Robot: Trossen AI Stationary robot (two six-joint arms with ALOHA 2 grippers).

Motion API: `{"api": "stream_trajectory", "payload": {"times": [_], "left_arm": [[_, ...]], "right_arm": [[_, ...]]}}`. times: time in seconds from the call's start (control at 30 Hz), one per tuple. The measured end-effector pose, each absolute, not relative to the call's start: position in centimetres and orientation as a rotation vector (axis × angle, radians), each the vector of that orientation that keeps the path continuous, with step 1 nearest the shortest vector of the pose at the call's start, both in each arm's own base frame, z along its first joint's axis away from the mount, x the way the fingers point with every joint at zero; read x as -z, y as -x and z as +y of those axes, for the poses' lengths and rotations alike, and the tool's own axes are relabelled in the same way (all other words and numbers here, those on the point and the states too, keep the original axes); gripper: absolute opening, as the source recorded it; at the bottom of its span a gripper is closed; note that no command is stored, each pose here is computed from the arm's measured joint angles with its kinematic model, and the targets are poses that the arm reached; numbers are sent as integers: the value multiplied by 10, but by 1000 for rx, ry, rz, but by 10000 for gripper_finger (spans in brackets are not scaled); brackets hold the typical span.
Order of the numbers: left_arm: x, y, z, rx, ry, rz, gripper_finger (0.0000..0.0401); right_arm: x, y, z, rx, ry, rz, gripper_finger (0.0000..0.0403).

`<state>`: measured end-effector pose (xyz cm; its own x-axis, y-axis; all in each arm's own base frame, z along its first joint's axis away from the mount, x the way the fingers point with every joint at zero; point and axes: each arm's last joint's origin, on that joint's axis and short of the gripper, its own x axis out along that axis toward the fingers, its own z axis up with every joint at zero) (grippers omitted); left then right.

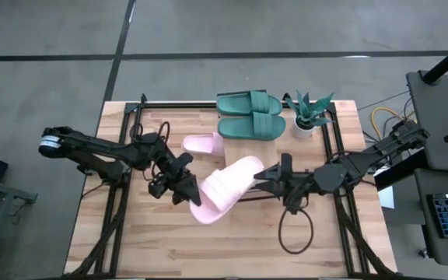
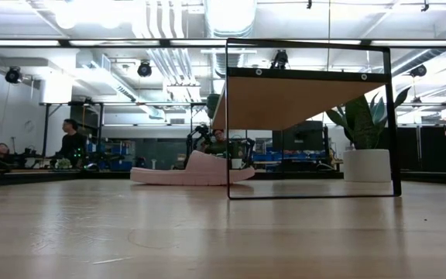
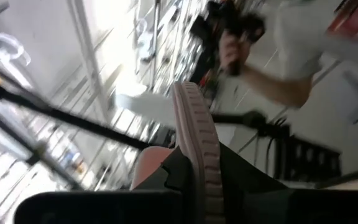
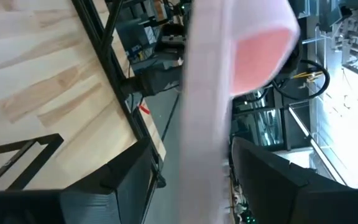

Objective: Pick and place slides into the shelf
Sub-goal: Put the bottom pink slide on the shelf

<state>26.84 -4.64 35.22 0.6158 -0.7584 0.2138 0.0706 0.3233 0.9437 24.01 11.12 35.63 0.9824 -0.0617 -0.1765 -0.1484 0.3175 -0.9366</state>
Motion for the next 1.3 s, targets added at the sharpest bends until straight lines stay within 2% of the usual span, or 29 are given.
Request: {"api": "stream_trajectory", "payload": {"times": [0.13, 0.4, 0.77, 0.9, 1.03, 1.07, 1.3], "left_arm": [[-352, -270, -45, 549, -1133, -708, 22], [-349, -274, -47, 623, -1126, -732, 22], [-353, -290, -48, 615, -1132, -753, 22], [-351, -294, -49, 615, -1129, -741, 22], [-352, -294, -48, 586, -1125, -724, 24], [-352, -295, -48, 575, -1118, -711, 29], [-365, -288, -44, 464, -917, -601, 99]], "right_arm": [[-356, -240, 111, -55, 1236, 192, 215], [-361, -244, 105, -6, 1179, 171, 215], [-361, -245, 102, 13, 1136, 173, 211], [-357, -246, 101, 39, 1138, 213, 166], [-348, -249, 101, 49, 1225, 287, 64], [-346, -249, 101, 43, 1255, 301, 52], [-345, -250, 100, 133, 1274, 354, 54]]}}
